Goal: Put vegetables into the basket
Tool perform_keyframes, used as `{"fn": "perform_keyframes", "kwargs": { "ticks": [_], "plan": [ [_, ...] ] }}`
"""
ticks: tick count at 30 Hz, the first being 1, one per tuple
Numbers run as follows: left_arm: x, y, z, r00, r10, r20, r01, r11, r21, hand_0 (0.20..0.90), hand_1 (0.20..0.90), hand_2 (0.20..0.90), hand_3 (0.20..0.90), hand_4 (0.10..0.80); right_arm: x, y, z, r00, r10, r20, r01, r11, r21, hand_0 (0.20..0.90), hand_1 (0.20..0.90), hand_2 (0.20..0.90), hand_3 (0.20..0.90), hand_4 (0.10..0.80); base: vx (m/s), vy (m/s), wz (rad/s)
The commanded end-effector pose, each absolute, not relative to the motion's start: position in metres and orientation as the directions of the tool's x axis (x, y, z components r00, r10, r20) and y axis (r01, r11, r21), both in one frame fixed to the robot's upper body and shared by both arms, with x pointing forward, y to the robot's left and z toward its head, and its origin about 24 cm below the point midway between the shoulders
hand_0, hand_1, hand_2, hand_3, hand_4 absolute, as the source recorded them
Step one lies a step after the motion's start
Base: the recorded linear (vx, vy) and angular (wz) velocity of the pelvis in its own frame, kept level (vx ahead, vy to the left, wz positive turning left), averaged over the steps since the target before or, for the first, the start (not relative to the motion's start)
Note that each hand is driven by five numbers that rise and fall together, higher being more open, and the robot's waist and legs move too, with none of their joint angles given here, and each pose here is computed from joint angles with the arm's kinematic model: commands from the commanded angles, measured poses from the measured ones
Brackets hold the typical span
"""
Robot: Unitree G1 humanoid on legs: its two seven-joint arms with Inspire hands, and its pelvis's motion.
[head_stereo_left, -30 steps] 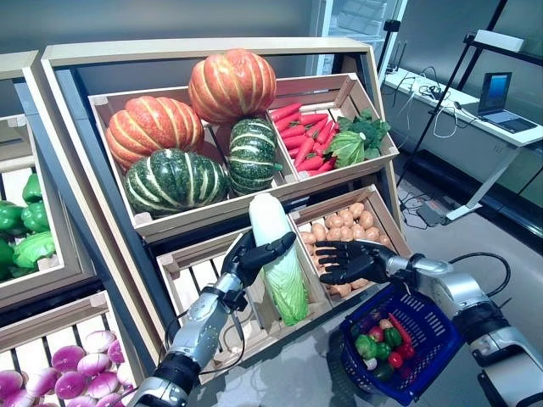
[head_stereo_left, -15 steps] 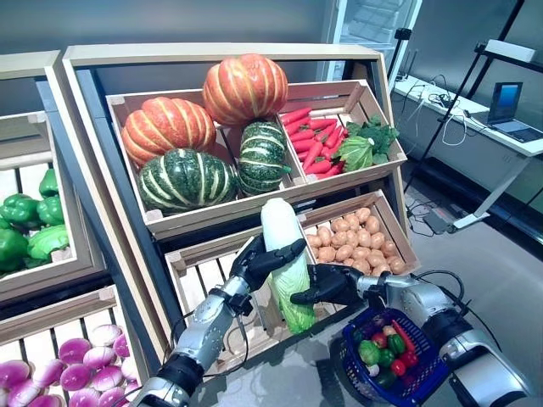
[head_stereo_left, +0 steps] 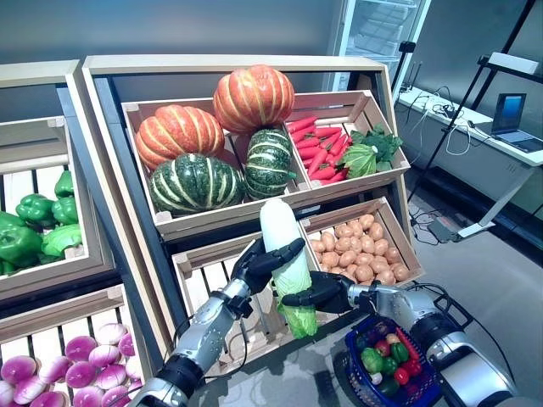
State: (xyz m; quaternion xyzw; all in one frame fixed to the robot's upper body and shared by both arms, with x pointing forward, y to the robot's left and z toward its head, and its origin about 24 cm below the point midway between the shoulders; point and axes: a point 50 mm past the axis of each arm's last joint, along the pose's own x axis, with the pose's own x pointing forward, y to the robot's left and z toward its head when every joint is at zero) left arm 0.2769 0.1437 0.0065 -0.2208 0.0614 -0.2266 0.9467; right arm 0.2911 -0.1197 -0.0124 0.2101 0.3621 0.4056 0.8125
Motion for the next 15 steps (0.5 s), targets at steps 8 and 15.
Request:
{"fn": "perform_keyframes", "kwargs": {
  "ticks": [8,15],
  "plan": [
    [0.2933,0.074,0.0759,0.73,-0.603,0.321,0.676,0.569,-0.468,0.3,0.3,0.3,0.3,0.4,0.3261,-0.0891,0.0276,0.484,0.846,-0.223,-0.542,0.491,0.682,0.3,0.3,0.3,0.3,0.4,0.0,0.0,0.0],
    [0.2919,0.0764,0.069,0.739,-0.607,0.292,0.662,0.577,-0.478,0.3,0.3,0.3,0.3,0.4,0.3318,-0.0959,0.0343,0.554,0.808,-0.202,-0.528,0.528,0.665,0.3,0.3,0.3,0.3,0.4,0.003,0.003,0.01]
  ]
}}
